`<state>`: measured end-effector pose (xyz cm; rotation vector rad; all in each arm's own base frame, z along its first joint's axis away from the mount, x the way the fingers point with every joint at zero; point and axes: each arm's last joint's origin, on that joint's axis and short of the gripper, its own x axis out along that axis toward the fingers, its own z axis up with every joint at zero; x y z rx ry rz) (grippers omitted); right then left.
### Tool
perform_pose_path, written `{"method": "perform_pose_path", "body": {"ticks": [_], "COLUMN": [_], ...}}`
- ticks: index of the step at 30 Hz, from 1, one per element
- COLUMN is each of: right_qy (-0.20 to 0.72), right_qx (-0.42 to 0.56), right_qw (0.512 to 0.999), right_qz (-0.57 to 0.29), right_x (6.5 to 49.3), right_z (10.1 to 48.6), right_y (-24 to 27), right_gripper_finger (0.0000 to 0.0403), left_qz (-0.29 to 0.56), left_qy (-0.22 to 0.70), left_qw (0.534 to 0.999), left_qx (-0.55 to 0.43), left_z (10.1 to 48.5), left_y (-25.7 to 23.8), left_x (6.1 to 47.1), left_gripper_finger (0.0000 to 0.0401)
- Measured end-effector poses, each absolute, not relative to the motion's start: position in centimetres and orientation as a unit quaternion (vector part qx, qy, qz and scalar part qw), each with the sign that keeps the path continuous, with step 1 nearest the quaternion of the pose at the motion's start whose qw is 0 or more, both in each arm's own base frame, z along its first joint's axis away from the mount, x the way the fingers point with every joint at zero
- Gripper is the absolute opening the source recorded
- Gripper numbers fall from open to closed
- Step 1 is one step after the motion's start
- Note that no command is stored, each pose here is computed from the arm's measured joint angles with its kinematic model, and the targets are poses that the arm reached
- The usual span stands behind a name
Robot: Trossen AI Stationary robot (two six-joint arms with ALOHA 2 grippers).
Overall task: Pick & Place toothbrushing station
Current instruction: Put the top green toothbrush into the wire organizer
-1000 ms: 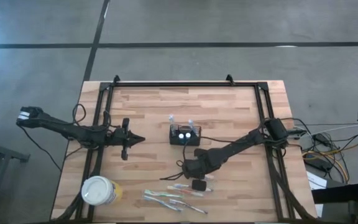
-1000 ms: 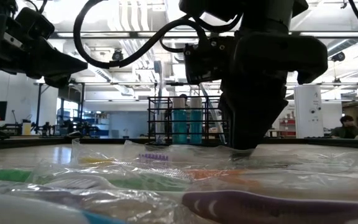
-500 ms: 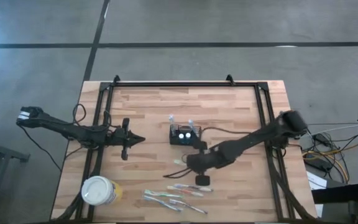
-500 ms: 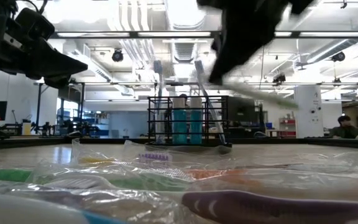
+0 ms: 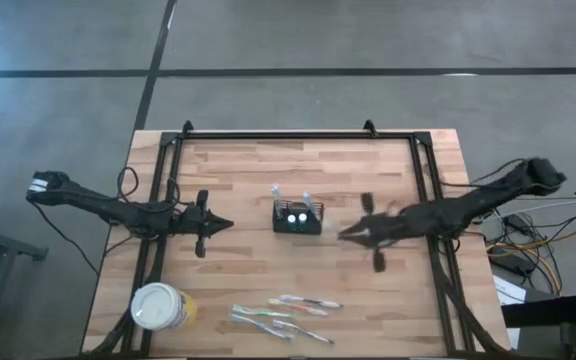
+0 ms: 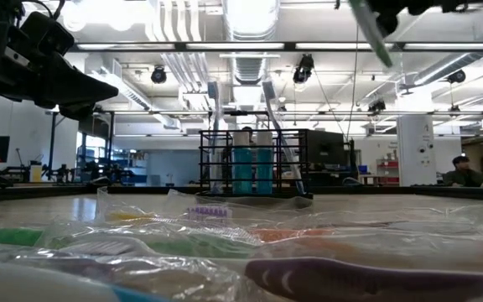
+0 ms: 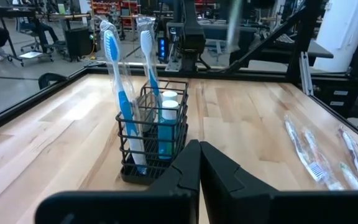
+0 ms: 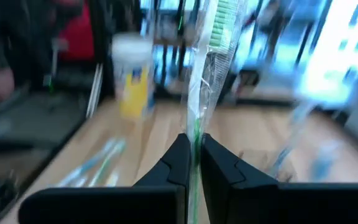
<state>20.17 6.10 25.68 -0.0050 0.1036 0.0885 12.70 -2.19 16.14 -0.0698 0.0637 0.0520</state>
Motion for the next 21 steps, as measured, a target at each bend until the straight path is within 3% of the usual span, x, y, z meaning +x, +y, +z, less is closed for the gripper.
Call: {"method": "perform_pose_path", "body": {"ticks": [8, 21], "right_qy": [-0.056, -0.145], "right_qx": [0.026, -0.001], "right_qw": [0.998, 0.989], "right_qz": [0.028, 0.022], "right_x": [14.3, 11.2], "right_z": [23.9, 20.7], "right_y": [3.6, 2.7], "right_gripper_finger": [0.0015, 0.0015], "left_qz": [0.027, 0.029], "left_qy": [0.032, 0.032], "left_qw": [0.999, 0.999], "left_qx": [-0.035, -0.033], "left_z": [16.1, 16.1], "left_y": [-2.2, -2.2], "left_x": [12.7, 12.7], "left_gripper_finger": [0.0007, 0.0007]}}
